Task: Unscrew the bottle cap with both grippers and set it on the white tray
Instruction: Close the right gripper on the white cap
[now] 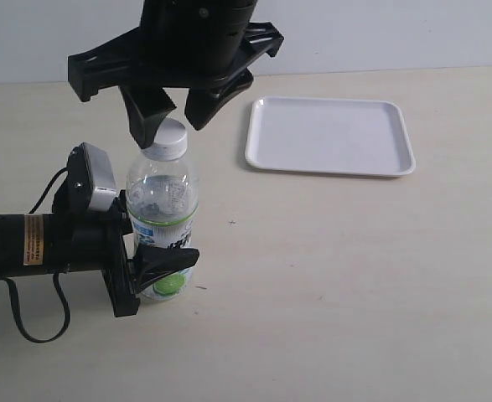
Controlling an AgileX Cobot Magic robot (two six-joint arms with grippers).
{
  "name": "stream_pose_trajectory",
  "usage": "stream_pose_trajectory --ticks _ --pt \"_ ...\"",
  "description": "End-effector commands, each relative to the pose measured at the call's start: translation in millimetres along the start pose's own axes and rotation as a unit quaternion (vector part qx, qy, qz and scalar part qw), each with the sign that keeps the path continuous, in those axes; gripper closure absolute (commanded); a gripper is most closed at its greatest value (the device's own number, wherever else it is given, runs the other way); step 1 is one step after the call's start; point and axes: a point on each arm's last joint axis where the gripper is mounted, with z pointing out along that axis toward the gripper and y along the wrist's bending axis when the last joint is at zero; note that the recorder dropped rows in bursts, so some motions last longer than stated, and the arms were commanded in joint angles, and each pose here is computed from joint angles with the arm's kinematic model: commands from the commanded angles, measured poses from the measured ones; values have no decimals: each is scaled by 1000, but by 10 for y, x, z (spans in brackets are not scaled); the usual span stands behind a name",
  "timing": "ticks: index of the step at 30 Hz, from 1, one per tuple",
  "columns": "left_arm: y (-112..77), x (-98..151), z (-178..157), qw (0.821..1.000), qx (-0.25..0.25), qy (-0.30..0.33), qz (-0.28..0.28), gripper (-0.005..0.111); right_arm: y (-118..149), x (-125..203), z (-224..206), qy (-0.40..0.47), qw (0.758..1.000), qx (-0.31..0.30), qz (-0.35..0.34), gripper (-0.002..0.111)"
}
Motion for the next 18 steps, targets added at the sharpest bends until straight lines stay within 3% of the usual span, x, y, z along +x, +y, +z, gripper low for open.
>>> stream_pose_trajectory --ticks 1,18 --pt "-21 -18 5 1000 6 3 4 107 -2 -13 117 11 1000 0 2 54" --pt "-21 -18 5 1000 6 3 4 107 3 -9 77 7 1000 -1 1 54"
